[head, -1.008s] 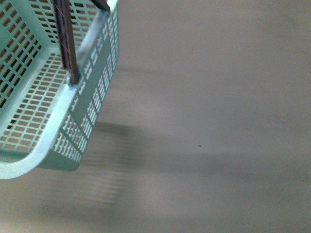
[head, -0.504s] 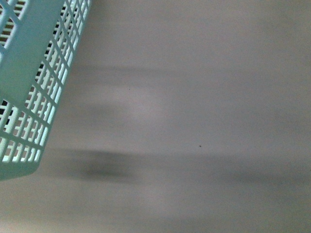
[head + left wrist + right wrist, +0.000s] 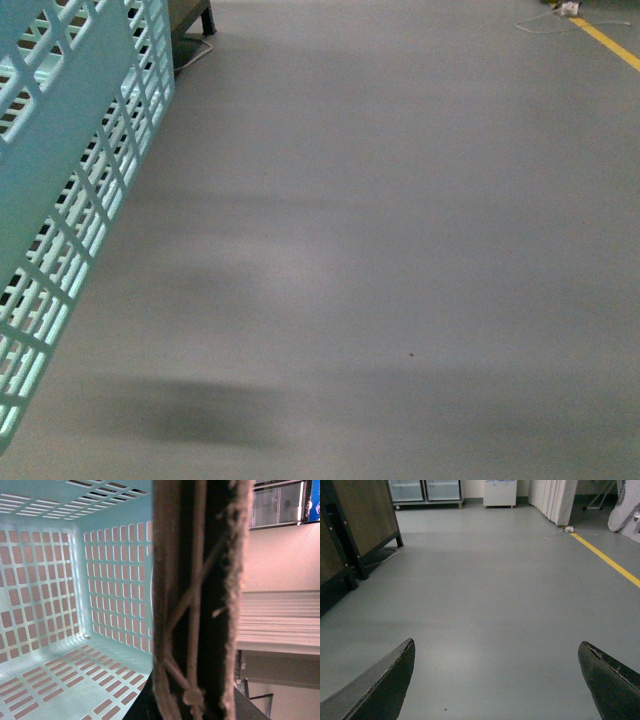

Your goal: Pick lemon and mango into basket

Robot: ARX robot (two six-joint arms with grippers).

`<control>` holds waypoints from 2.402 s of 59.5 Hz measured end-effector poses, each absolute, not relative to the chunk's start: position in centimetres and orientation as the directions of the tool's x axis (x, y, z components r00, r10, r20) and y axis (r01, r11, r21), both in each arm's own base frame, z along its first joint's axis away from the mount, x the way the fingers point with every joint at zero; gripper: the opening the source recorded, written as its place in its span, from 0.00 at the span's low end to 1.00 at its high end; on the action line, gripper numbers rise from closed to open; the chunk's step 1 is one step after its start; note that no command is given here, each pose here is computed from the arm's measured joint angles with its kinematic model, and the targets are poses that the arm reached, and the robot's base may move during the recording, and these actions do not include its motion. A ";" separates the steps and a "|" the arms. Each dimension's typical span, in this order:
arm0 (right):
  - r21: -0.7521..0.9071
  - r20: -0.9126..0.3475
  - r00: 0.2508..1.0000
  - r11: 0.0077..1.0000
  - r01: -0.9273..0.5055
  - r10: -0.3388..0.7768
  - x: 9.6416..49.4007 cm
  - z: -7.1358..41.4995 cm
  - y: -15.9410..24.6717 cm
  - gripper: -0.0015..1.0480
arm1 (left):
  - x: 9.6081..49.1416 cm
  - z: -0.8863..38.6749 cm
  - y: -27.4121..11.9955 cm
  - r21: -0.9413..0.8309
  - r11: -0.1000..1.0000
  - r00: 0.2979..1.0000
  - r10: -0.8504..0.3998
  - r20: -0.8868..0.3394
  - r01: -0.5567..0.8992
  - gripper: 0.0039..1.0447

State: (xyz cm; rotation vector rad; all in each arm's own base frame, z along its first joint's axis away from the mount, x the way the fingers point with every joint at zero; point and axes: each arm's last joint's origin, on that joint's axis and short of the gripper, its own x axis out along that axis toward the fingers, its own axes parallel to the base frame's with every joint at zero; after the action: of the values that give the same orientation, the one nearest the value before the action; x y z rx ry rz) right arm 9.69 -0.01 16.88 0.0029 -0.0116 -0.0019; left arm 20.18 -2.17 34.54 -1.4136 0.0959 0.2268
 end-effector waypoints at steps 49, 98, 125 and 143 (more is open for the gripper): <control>0.003 0.012 1.000 1.000 0.000 0.000 9.7 16.9 0.0 0.92 | 20.2 34.5 -2.2 -0.966 0.140 0.974 0.100 -0.203 -0.216 0.04; 0.003 0.012 1.000 1.000 0.000 0.000 9.7 16.9 0.0 0.92 | 20.2 34.5 -2.2 -0.966 0.140 0.974 0.100 -0.203 -0.216 0.04; 0.003 0.012 1.000 1.000 0.001 -0.001 9.7 16.9 0.0 0.92 | 20.2 34.5 -2.2 -0.966 0.140 0.974 0.100 -0.203 -0.216 0.04; 0.003 0.012 1.000 1.000 0.001 -0.001 9.7 16.9 0.0 0.92 | 20.2 34.5 -2.2 -0.966 0.140 0.974 0.100 -0.203 -0.215 0.04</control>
State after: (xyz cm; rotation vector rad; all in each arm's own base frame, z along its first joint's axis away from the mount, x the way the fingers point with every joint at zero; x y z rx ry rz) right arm 9.68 0.00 16.90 0.0029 -0.0124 -0.0011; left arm 20.20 -2.17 34.53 -1.4127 0.0974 0.2281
